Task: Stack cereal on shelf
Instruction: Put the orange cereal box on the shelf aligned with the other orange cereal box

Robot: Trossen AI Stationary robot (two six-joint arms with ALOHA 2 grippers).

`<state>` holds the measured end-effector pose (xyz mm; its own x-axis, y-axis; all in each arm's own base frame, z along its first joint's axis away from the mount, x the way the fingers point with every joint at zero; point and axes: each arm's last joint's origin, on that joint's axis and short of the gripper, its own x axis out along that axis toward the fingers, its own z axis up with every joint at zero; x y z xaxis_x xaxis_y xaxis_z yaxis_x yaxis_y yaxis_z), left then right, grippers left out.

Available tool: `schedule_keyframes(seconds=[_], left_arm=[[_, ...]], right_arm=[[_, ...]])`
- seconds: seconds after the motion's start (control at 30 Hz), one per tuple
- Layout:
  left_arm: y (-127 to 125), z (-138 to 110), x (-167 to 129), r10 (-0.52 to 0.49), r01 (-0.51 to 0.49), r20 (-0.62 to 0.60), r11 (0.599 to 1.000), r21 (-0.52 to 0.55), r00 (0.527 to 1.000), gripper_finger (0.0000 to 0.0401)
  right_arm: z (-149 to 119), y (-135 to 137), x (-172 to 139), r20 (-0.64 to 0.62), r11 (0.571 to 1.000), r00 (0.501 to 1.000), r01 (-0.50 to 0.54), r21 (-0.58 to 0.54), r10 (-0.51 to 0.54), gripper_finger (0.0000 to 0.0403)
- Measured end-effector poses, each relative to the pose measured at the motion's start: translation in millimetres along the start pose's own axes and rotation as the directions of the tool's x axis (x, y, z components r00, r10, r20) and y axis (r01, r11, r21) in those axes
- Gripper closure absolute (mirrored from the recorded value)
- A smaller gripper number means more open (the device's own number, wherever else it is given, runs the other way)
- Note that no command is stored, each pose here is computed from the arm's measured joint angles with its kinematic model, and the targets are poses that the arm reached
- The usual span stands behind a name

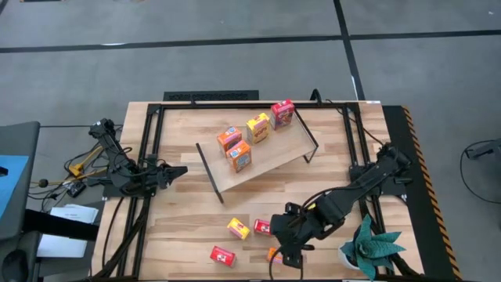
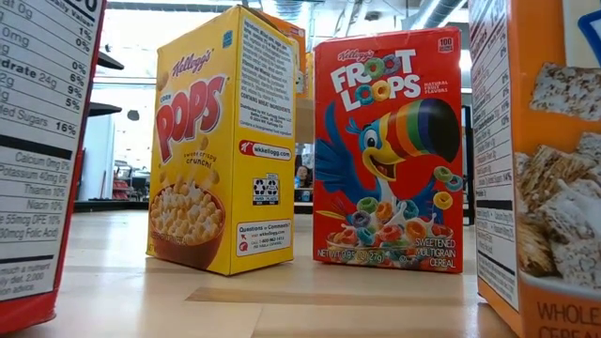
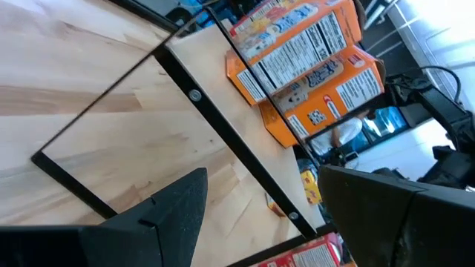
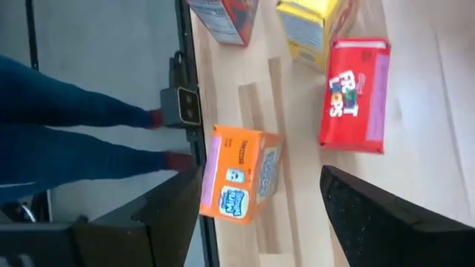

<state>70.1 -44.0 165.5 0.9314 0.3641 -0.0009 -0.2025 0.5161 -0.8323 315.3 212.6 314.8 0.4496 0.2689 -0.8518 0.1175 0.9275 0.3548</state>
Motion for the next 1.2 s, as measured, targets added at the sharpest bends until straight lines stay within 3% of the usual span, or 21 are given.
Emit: schedule_keyframes(seconds=[0.2, 0.57, 1.2], left_arm=[[-0.7, -0.3, 0.0, -0.013, 0.013, -0.018, 1.0, -0.002, 1.0, 0.0152], [-1.0, -1.3, 0.1, -0.022, 0.024, -0.033, 0.999, 0.043, 0.999, 0.0152], [-0.9, -2.6, 0.4, -0.019, 0.021, -0.037, 0.998, 0.061, 0.999, 0.0152]], right_arm=[[-7.6, 4.4, 0.6, 0.0, 0.998, 0.999, 0.051, 0.041, -0.051, 0.0102], [-24.8, 19.3, 49.6, -0.069, 0.988, 0.993, 0.101, 0.116, -0.093, 0.0102], [-30.2, 16.5, 79.4, -0.121, 0.982, 0.981, 0.161, 0.096, -0.149, 0.0102]])
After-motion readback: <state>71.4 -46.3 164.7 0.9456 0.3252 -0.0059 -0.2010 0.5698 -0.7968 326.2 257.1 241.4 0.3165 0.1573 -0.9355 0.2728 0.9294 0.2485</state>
